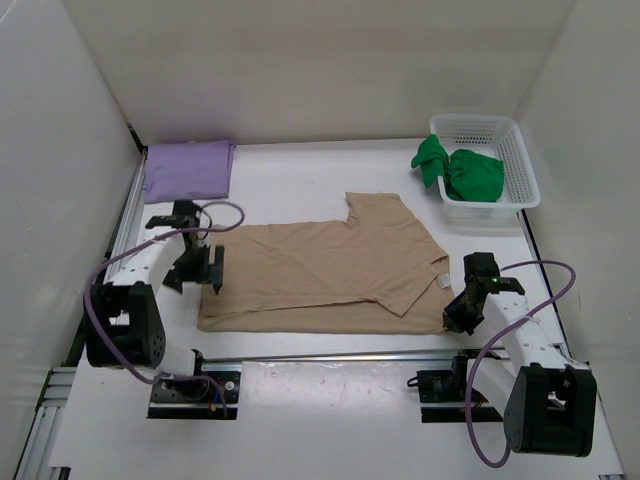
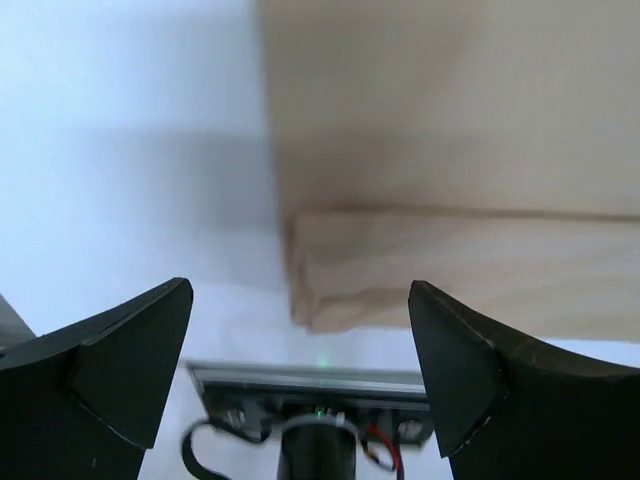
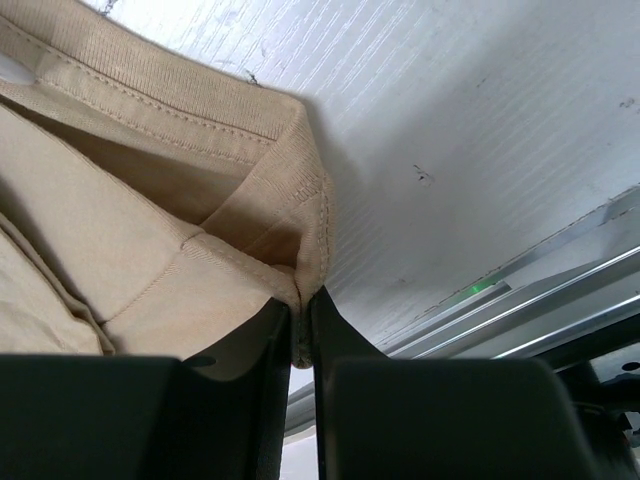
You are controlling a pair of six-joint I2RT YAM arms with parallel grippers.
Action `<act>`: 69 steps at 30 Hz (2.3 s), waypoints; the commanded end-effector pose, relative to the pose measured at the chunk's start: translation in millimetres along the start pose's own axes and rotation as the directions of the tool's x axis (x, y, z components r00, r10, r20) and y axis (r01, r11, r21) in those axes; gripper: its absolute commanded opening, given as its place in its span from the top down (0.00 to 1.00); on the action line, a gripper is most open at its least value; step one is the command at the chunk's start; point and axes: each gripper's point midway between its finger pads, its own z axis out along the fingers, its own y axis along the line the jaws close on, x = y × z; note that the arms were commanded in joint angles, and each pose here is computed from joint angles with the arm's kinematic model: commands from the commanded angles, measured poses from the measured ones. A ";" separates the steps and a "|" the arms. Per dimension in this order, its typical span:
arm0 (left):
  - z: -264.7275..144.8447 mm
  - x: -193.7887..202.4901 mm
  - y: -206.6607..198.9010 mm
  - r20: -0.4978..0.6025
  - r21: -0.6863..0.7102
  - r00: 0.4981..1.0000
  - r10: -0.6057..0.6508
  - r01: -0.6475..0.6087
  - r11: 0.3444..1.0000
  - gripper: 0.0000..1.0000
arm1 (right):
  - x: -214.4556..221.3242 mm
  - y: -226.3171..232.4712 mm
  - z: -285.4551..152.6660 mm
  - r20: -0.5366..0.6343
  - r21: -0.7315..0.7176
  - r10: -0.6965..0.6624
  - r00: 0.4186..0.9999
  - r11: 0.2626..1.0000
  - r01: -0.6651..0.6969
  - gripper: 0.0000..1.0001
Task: Fold and stack the t-shirts
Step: Fold the flattened tshirt in 1/3 of the way
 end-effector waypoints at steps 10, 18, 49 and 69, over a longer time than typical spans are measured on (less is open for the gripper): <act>52.6 79.2 -1.6 -0.317 0.106 0.939 -0.132 0.174 0.979 0.00 | -6.7 -4.7 -2.5 0.040 0.021 0.019 0.999 1.000 -0.019 0.87; 68.6 102.3 8.1 -0.379 0.059 0.910 -0.168 0.205 0.977 0.80 | -10.6 -3.7 -9.9 0.061 0.013 0.073 0.995 0.997 -0.074 0.98; 46.9 128.9 17.3 -0.415 0.006 0.887 -0.202 0.225 0.974 0.70 | 4.2 -20.4 -18.5 0.075 0.022 0.189 0.979 0.981 -0.191 0.86; 15.8 69.2 26.2 0.039 -0.348 0.973 0.229 -0.201 0.916 0.08 | 19.7 114.4 -72.0 0.180 -0.155 -0.496 0.850 0.839 0.522 0.27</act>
